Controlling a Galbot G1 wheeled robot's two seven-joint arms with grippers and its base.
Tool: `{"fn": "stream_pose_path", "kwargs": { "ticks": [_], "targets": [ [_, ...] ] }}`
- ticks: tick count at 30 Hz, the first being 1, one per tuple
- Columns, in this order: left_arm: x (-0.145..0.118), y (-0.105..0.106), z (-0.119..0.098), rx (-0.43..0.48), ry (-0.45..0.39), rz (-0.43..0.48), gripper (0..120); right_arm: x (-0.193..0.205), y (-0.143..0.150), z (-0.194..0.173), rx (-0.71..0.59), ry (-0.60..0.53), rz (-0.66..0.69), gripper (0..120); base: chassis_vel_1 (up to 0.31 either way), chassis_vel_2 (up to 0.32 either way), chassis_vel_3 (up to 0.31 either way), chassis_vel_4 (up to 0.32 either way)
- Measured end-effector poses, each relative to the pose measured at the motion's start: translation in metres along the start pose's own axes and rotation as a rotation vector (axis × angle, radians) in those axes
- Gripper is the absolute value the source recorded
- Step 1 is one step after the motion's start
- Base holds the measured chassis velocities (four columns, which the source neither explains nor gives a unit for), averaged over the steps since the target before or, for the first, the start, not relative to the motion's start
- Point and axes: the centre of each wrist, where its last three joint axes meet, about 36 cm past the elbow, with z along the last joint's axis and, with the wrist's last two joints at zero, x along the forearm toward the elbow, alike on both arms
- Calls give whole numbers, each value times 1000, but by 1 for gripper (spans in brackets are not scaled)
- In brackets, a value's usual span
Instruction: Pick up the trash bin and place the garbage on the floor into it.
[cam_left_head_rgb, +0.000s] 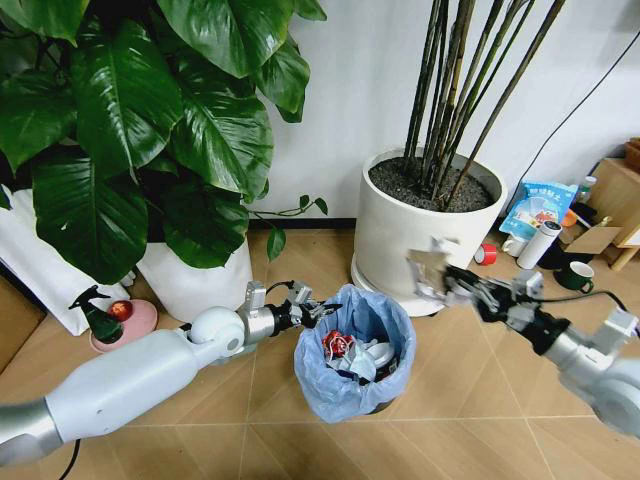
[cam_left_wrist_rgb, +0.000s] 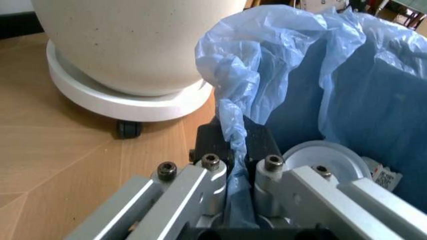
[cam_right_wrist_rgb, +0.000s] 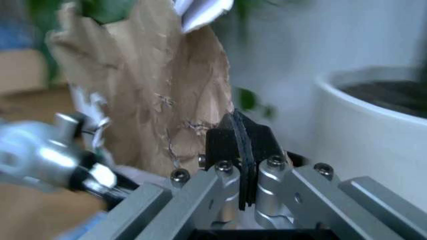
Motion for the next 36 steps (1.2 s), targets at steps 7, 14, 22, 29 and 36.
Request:
{"fn": "stream_pose_path", "kwargs": {
  "ticks": [7,14,22,29,36],
  "targets": [
    [-2,-1,-5,0,-7,-1,0,-52,12,23,-114,-24,-246,0,0,0,0,0],
    [-1,-1,-8,-1,-11,-4,0,-51,19,52,-173,30,-308,0,0,0,0,0],
    [-6,-5,-17,-2,-24,-1,0,-54,26,70,-208,81,-347,0,0,0,0,0],
    [-6,-9,-20,-6,-16,1,0,-56,11,87,-198,131,-313,0,0,0,0,0],
    [-4,-11,-18,-1,-8,-1,0,-55,7,84,-176,120,-304,13,0,0,0,0]
  ]
}}
